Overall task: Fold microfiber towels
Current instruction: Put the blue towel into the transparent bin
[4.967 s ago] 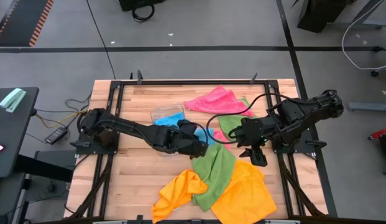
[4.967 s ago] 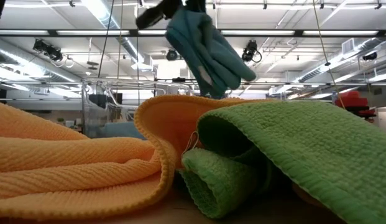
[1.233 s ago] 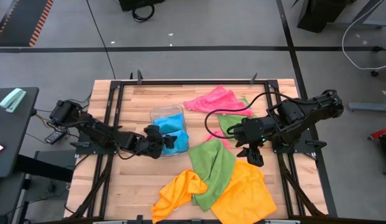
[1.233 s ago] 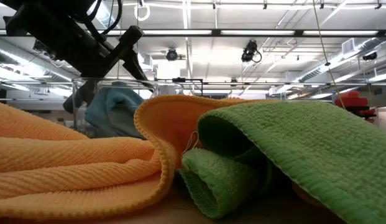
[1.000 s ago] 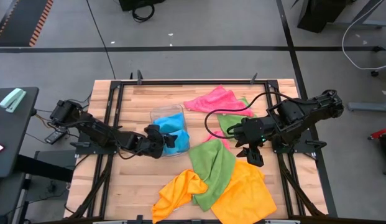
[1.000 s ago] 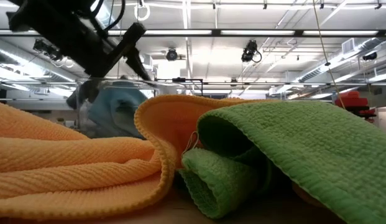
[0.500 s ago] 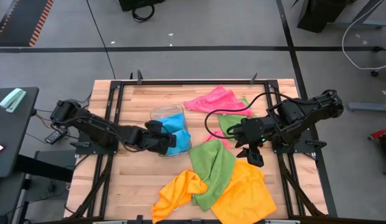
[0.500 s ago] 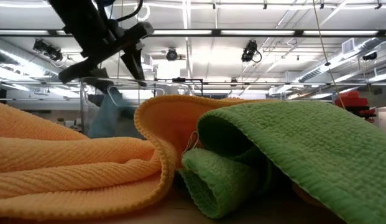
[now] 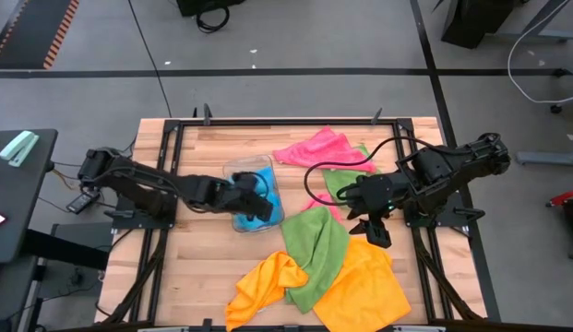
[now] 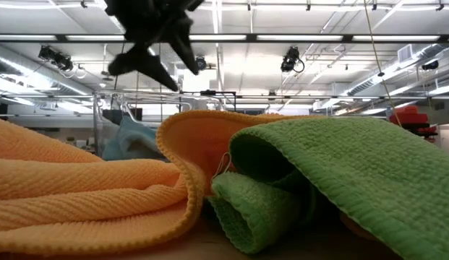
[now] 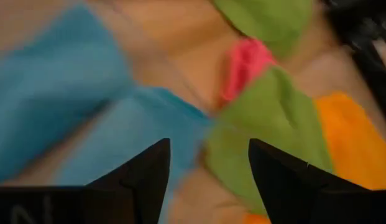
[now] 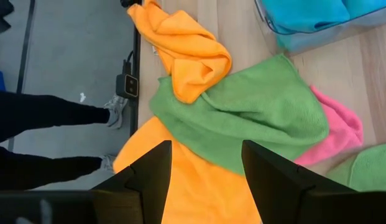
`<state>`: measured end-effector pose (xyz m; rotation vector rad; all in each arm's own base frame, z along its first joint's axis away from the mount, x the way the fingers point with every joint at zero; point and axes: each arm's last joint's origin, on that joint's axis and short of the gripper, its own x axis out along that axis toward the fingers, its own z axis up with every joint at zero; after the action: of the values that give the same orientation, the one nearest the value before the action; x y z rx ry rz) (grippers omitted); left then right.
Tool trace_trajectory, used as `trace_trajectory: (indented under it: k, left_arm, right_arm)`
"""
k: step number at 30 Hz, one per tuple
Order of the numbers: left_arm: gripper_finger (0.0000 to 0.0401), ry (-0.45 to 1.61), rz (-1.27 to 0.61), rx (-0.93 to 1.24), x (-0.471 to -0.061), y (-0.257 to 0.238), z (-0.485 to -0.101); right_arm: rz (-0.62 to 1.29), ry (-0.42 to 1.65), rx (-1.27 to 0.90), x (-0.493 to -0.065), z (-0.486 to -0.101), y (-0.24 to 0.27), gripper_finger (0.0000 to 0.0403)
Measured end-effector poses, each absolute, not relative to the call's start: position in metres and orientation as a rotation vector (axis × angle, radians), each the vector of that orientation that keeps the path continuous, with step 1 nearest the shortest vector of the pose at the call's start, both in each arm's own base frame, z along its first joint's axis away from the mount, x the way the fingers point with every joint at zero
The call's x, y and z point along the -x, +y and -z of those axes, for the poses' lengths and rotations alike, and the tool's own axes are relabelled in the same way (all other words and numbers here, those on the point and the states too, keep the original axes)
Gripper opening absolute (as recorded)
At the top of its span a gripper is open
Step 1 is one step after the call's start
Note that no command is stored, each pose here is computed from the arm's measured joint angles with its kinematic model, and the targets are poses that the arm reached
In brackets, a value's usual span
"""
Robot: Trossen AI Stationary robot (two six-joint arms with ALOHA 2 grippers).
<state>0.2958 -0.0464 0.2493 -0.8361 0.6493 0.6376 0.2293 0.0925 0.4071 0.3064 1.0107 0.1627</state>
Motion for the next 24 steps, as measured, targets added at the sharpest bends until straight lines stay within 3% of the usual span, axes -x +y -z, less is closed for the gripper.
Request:
trace_trajectory:
  k: [7, 16, 24]
  left_arm:
    - [0.0195, 0.757, -0.672, 0.801, -0.311, -0.049, -0.216]
    - [0.0198, 0.925, -0.801, 0.725, -0.31, -0.033, -0.188]
    - [0.0186, 1.128, -0.709, 0.747, -0.31, -0.026, -0.172]
  right_arm:
    - [-0.162, 1.007, -0.306, -0.23, -0.407, 0.093, 0.0203]
    - [-0.137, 1.006, -0.336, -0.23, -0.407, 0.092, 0.0203]
    - [-0.128, 1.016, -0.345, -0.229, -0.407, 0.092, 0.0203]
